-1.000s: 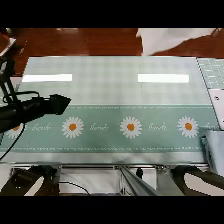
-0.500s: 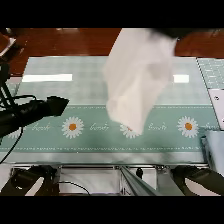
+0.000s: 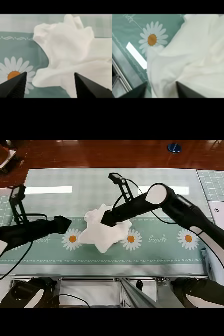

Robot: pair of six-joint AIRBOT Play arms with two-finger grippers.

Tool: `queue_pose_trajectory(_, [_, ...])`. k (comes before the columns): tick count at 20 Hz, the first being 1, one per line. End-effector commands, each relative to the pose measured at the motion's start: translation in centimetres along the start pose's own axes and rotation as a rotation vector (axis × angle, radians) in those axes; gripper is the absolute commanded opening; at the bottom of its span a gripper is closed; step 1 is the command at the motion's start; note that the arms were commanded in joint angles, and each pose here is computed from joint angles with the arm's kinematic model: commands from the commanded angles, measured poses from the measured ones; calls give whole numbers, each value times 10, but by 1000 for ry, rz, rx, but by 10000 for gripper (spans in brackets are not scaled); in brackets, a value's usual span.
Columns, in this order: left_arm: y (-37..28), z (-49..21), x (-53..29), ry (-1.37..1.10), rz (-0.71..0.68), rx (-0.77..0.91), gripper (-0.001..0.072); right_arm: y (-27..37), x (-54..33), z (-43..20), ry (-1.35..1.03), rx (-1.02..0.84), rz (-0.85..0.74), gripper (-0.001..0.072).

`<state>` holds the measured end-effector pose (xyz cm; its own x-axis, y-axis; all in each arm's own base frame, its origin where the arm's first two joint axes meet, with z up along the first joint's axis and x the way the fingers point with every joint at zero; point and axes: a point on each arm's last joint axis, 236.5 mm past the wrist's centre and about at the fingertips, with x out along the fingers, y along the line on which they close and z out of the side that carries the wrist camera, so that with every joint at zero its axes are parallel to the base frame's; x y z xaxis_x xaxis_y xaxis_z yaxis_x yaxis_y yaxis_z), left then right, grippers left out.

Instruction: Fold the shirts.

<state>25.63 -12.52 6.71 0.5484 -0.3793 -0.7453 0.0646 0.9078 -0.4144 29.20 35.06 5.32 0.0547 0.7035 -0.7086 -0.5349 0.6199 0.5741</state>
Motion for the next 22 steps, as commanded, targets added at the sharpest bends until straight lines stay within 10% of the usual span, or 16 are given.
queue_pose_trajectory(1, [24, -15, 14, 80, 80, 21, 702, -25, -13, 7, 2, 98, 12, 615])
queue_pose_trajectory(5, [90, -15, -17, 128, 295, -103, 702, -105, -175, 34, -225, 154, -204, 614])
queue_pose_trajectory(8, [72, -68, 17, 264, 100, -267, 701, -193, -248, -29, -347, 404, -448, 614])
queue_pose_trajectory(16, [16, -84, 88, 258, -289, -492, 701, -202, -137, -139, -218, 662, -252, 613])
queue_pose_trajectory(22, [-6, -125, 125, 397, -281, -453, 701, -192, -68, -121, -153, 750, -125, 612])
